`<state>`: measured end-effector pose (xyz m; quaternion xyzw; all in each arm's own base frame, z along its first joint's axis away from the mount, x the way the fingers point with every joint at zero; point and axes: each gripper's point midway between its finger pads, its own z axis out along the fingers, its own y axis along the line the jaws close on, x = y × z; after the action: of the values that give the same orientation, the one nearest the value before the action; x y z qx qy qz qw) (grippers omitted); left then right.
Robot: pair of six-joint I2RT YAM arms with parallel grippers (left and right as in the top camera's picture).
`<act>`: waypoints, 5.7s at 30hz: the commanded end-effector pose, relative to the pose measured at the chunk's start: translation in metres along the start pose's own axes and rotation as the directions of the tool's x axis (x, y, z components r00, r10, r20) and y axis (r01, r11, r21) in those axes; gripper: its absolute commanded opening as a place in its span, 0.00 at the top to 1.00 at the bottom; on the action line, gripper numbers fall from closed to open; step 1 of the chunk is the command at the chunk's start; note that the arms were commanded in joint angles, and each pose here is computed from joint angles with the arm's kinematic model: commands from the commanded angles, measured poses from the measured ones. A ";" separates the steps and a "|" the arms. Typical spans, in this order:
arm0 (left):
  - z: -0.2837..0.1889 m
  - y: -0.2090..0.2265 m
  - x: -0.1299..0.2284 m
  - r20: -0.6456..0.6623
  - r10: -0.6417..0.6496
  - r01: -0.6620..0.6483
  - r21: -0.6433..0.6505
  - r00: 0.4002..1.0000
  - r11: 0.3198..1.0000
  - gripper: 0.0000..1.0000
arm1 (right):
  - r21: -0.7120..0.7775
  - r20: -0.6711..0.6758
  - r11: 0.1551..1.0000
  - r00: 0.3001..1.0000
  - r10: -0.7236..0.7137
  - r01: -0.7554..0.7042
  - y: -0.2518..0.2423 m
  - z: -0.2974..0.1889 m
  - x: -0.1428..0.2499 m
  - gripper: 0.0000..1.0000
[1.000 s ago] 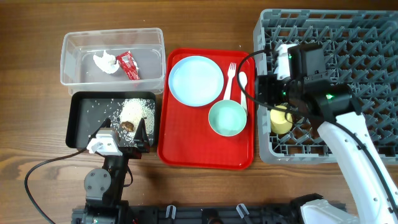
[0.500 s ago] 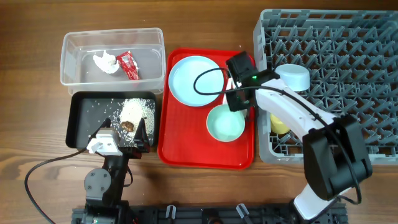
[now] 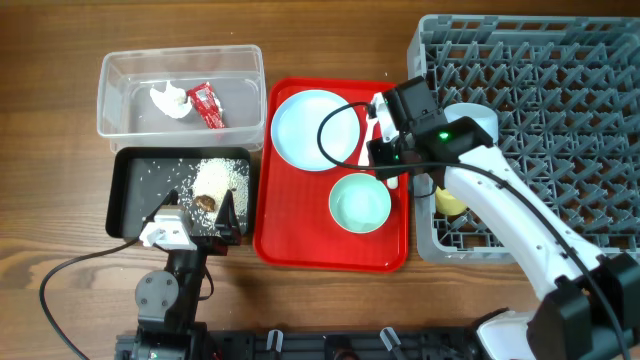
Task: Sort waste into correct bins and load items into the dishwasher rack
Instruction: 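Grasp the mint-green bowl with the right gripper and place it in the rack, then grasp the white spoon with the right gripper and put it in the rack, then grasp the white fork with the right gripper and put it in the rack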
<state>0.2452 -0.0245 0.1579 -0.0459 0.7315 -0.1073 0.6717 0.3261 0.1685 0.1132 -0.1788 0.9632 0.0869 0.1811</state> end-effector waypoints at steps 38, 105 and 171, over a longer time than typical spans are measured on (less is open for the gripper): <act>0.000 0.001 0.000 0.004 0.016 -0.016 -0.001 1.000 1.000 0.00 | 0.858 0.506 -0.086 0.807 0.303 -0.506 -0.319 -0.195 0.084 0.96; 0.000 0.001 0.000 0.004 0.016 -0.016 -0.001 1.000 1.000 0.00 | 0.223 0.284 0.921 0.925 0.252 -0.319 -0.061 -0.026 -0.053 0.96; 0.000 0.001 0.000 0.004 0.016 -0.016 -0.001 1.000 1.000 0.00 | 0.487 0.484 0.856 0.869 -0.100 -0.172 -0.158 -0.031 -0.130 0.78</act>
<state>0.2452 -0.0245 0.1579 -0.0459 0.7315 -0.1073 0.6717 0.4856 0.0386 0.1736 -0.0178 0.8799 -0.1276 0.4574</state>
